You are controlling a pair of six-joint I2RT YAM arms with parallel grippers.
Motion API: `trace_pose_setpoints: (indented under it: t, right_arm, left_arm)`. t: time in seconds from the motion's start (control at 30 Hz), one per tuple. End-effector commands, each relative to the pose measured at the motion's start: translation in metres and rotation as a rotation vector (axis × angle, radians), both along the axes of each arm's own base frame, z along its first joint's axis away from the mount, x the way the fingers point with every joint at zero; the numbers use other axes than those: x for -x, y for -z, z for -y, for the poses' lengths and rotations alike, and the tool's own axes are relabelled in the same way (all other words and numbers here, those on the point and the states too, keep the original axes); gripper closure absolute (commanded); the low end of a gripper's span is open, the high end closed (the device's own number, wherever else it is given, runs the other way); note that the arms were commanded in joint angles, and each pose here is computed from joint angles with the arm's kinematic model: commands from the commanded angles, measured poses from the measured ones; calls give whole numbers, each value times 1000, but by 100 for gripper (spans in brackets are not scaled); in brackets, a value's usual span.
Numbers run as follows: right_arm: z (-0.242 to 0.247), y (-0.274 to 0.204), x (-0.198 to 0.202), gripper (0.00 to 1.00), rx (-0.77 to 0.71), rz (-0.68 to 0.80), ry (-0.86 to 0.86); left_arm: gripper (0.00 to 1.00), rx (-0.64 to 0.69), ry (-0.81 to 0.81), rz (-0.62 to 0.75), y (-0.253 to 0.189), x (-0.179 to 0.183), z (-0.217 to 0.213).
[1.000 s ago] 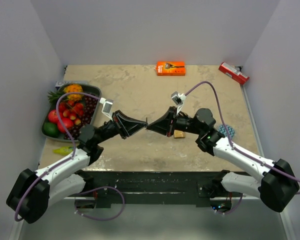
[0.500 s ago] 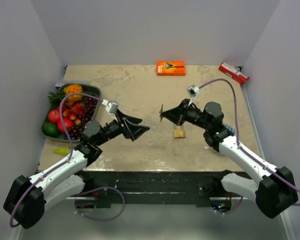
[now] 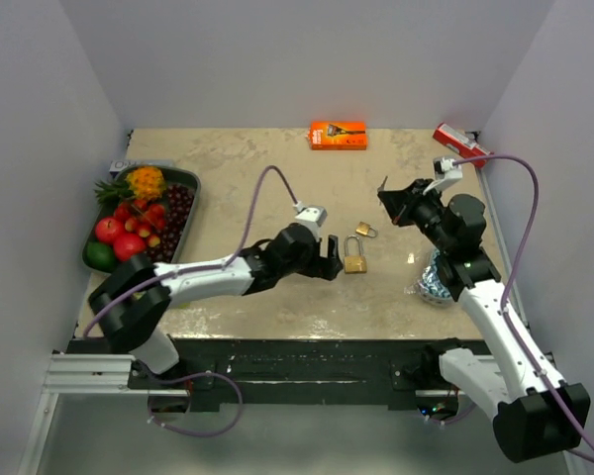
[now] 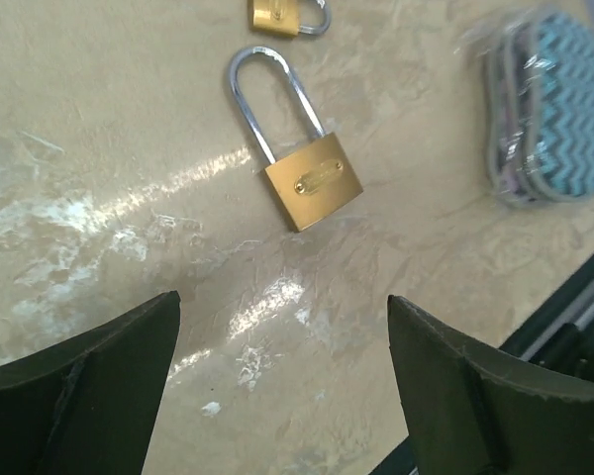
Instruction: Unlock with the key
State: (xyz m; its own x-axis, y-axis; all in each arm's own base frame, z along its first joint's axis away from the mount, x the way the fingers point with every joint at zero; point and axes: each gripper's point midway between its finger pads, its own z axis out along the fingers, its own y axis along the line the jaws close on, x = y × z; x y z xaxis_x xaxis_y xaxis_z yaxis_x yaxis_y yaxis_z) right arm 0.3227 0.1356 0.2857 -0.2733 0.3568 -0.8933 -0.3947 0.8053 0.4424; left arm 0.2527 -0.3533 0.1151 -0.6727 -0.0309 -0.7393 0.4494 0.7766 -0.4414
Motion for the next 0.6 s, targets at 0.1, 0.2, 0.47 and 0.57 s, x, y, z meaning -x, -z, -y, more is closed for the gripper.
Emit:
trace_pose_setpoints:
  t: [0.1,0.2,0.47,0.57]
  right_arm:
    - [24,-29,9,100,34,85,110]
    - [35,-38,16,100,73,112,158]
    - [46,-44,27,100,111,137,197]
    - [49,-44,30,100,122,140,212]
  left_arm:
    - [12,-221,-17,-140,56,-9,41]
    - [14,-289,-16,-183,73,-10,55]
    - [17,-377,-45,-226,97,-18,73]
    - [17,-421,-41,-231,107,-18,75]
